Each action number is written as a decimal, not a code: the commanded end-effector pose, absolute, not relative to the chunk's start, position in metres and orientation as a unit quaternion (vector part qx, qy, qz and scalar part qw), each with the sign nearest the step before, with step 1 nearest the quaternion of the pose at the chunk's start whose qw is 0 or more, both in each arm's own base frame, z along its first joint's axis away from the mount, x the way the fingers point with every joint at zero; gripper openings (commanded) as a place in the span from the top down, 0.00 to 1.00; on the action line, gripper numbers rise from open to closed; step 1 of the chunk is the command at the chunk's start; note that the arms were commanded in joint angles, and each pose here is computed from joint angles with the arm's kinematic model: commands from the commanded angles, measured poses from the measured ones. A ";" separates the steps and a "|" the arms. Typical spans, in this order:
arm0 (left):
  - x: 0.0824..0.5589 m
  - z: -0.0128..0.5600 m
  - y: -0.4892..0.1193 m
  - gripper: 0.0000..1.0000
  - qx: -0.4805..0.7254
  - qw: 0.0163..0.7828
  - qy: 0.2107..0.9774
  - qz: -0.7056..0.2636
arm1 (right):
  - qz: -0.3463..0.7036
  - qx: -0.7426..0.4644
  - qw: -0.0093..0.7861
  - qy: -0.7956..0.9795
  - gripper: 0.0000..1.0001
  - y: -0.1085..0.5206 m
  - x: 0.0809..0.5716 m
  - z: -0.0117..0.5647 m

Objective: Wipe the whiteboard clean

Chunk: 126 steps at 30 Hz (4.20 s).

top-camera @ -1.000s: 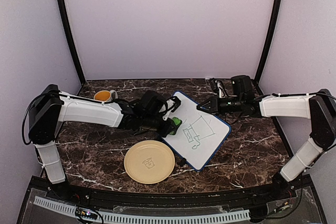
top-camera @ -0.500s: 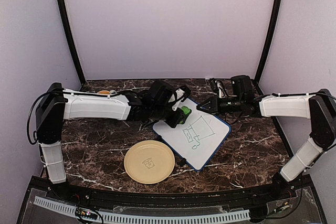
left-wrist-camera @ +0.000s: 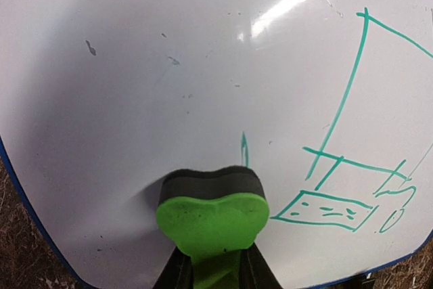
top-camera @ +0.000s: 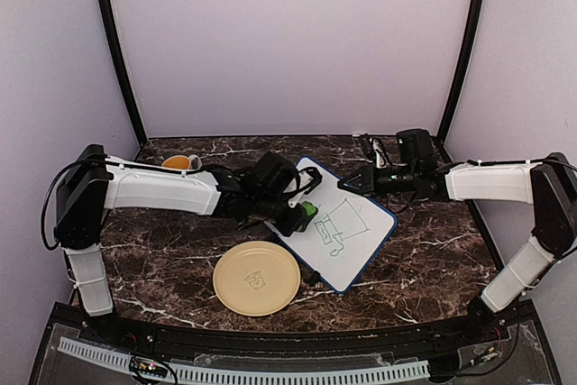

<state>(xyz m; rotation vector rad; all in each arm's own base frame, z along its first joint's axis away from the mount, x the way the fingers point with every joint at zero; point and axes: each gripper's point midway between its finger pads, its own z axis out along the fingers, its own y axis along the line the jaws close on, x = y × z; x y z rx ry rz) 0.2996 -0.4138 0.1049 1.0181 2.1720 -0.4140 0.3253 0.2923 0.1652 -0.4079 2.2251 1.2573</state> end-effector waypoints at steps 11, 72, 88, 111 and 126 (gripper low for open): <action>0.323 0.130 -0.444 0.98 0.411 0.354 0.828 -0.143 | 0.462 -0.163 0.250 0.835 1.00 0.297 0.318 0.150; 0.375 0.116 -0.382 0.98 0.314 0.304 0.885 -0.158 | 0.460 -0.169 0.253 0.834 1.00 0.296 0.316 0.152; 0.252 0.059 -0.416 0.98 0.463 0.255 0.831 -0.174 | 0.458 -0.164 0.255 0.835 1.00 0.293 0.319 0.151; 0.324 0.113 -0.406 0.98 0.422 0.338 0.833 -0.116 | 0.458 -0.164 0.255 0.835 1.00 0.292 0.321 0.151; 0.216 0.070 -0.448 0.98 0.570 0.284 0.759 -0.134 | 0.458 -0.162 0.254 0.836 1.00 0.291 0.321 0.150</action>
